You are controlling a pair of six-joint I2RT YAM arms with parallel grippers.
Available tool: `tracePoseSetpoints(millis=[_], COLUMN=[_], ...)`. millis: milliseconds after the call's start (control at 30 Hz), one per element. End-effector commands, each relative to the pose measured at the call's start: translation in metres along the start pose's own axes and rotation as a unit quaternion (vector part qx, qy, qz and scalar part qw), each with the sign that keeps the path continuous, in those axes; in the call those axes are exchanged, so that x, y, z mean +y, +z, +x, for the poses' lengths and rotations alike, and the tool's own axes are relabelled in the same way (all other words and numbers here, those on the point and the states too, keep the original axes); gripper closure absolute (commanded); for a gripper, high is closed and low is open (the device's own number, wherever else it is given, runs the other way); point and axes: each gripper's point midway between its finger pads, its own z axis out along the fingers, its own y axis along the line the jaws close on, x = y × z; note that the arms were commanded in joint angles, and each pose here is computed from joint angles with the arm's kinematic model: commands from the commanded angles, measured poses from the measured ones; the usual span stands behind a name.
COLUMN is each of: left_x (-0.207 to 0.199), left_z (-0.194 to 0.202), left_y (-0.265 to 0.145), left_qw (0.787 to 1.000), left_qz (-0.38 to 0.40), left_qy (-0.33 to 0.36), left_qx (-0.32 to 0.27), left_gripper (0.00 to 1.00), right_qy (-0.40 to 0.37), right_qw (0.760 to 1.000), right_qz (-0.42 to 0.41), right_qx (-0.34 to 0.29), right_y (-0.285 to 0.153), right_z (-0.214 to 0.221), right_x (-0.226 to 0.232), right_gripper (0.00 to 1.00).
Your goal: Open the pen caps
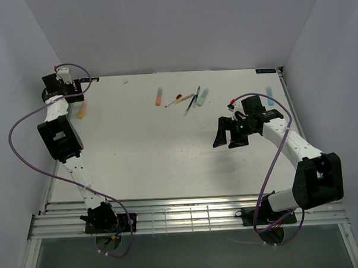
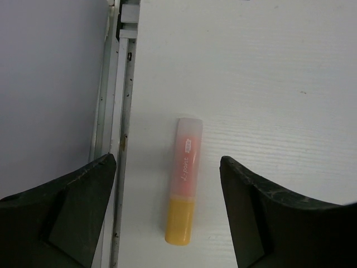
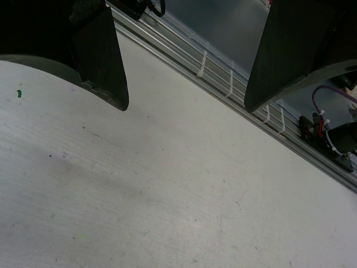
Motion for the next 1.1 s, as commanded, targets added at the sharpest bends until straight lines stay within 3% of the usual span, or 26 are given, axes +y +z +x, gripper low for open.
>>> tracePoseSetpoints(millis=[0,767,867,1067], left_x=[-0.021,-0.027,-0.03,-0.028], left_z=[0.01,0.034,0.041,0.045], left_y=[0.001,0.026,0.026,0.025], left_qw=[0.999,0.998,0.998,0.997], left_qz=[0.028,-0.009,-0.003,-0.007], left_qy=[0.026,0.027,0.025,0.034], left_qx=[0.019,0.051,0.058,0.064], left_gripper=[0.14,0.16,0.19,0.38], right_qy=[-0.024,-0.021,-0.021,-0.021], right_qw=[1.0,1.0,1.0,1.0], right_qz=[-0.007,0.004,0.004,0.005], right_qx=[-0.017,-0.016,-0.017,-0.019], right_y=[-0.005,-0.006,-0.006,-0.007], right_z=[-0.014,-0.006,-0.007,-0.009], right_x=[0.008,0.003,0.004,0.003], right_gripper=[0.1,0.1,0.1,0.1])
